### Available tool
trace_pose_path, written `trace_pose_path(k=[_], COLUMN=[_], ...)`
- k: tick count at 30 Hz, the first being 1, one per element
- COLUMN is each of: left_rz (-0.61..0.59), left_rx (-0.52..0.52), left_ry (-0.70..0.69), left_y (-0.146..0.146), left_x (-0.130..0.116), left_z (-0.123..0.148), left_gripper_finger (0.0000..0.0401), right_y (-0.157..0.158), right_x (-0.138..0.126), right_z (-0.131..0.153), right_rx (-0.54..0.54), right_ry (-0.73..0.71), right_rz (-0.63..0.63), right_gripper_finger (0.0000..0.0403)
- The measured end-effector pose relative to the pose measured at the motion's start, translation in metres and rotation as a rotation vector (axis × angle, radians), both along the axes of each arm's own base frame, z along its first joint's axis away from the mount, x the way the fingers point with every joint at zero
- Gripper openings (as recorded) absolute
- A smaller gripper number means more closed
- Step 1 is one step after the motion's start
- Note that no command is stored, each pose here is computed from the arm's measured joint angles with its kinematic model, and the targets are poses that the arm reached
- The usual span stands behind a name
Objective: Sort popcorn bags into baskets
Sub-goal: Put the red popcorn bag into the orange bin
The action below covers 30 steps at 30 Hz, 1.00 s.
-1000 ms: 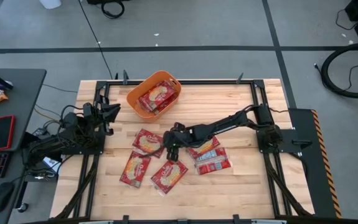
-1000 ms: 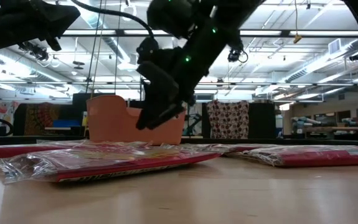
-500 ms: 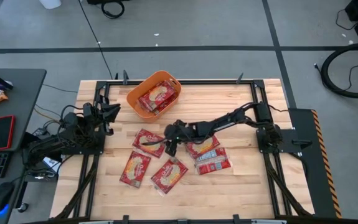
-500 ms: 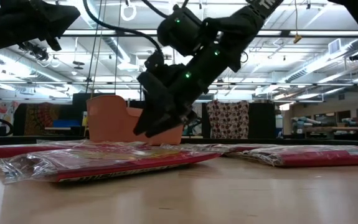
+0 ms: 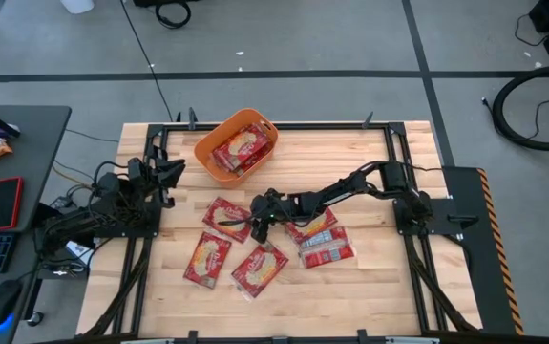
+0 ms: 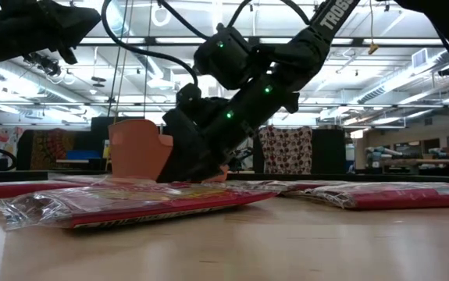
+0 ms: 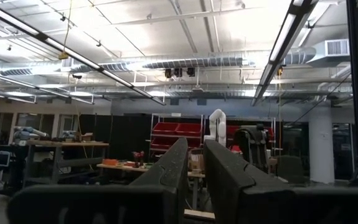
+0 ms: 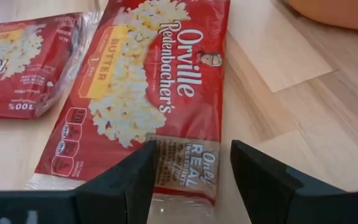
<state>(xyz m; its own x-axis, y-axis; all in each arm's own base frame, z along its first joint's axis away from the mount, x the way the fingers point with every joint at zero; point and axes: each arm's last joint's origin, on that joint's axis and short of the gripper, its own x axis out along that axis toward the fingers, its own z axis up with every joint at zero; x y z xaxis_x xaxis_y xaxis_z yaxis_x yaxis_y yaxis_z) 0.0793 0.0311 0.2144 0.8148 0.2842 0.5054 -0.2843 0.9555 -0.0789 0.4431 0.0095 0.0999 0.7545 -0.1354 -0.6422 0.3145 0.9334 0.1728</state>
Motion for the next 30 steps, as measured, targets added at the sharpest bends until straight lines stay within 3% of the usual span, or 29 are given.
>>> trace_pose_path(k=[6, 15, 20, 24, 30], left_rz=[0.001, 0.001, 0.001, 0.002, 0.002], left_rx=[0.002, 0.003, 0.003, 0.004, 0.004], left_ry=[-0.006, -0.006, -0.005, -0.005, -0.005], left_y=[0.0, 0.0, 0.0, 0.0, 0.0], left_x=[0.0, 0.0, 0.0, 0.0, 0.0], left_z=[0.0, 0.0, 0.0, 0.0, 0.001], left_gripper_finger=[0.0057, 0.0057, 0.0057, 0.0057, 0.0057], right_y=[0.0, -0.001, -0.004, -0.009, -0.014], right_x=[0.0, -0.001, -0.008, -0.016, -0.032], right_z=[-0.001, 0.0, 0.014, 0.044, 0.09], right_rx=[-0.009, -0.102, -0.174, -0.259, -0.509], right_ry=[0.01, 0.036, 0.082, 0.101, 0.149], right_rz=[0.0, 0.059, 0.085, 0.098, 0.114], right_gripper_finger=[0.0176, 0.0015, 0.0014, 0.0006, 0.0004])
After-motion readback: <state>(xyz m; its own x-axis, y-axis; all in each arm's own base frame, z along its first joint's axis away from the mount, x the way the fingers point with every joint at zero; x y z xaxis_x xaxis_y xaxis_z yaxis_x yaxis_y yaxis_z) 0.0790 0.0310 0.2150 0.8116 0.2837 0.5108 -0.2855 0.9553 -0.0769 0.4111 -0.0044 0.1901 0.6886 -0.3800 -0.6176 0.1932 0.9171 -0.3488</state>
